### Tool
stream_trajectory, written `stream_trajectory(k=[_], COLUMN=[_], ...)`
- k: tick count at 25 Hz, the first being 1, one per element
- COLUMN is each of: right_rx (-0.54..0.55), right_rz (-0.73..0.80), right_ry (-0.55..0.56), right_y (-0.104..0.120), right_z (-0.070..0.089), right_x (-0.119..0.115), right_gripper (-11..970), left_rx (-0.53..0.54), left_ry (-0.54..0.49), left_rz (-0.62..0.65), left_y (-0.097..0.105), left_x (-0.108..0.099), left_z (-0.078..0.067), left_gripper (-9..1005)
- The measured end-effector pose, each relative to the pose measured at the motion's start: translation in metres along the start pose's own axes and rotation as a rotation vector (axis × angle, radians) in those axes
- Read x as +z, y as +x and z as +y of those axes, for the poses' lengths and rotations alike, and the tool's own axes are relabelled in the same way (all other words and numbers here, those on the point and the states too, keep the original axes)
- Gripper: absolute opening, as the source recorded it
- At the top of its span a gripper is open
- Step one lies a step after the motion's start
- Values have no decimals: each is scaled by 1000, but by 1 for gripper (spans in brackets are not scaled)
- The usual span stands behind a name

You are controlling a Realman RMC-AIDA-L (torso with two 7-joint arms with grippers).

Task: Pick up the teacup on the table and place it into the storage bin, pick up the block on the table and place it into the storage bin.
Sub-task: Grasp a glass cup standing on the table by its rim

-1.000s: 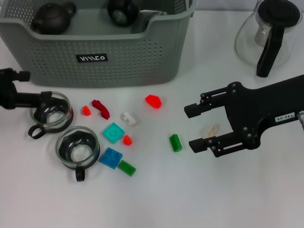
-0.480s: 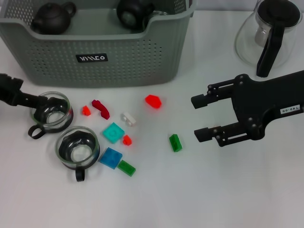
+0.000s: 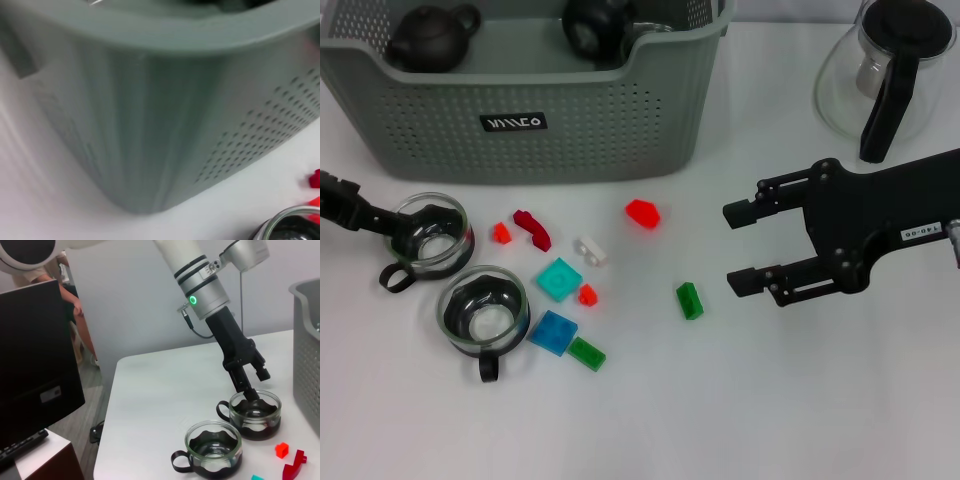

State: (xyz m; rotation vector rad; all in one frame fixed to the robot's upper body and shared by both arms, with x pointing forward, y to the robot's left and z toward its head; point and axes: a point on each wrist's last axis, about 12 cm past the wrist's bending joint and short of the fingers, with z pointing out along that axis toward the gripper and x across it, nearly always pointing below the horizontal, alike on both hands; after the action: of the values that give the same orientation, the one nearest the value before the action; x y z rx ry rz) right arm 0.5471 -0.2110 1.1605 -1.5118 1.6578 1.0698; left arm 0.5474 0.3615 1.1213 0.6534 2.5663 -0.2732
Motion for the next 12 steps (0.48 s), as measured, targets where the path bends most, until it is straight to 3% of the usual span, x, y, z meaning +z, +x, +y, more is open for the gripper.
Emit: stream_trajectory(k=[12], right_rx=[1], right_rz=[6], right_ry=[12], right_y=[0], right_z=[-2], right_x=[-2], right_gripper=[726], left_rx=[-10], left_ry=[13], left_rz=[26], left_y=[0], left_x=[10], left_z=[-8], left_gripper=[948])
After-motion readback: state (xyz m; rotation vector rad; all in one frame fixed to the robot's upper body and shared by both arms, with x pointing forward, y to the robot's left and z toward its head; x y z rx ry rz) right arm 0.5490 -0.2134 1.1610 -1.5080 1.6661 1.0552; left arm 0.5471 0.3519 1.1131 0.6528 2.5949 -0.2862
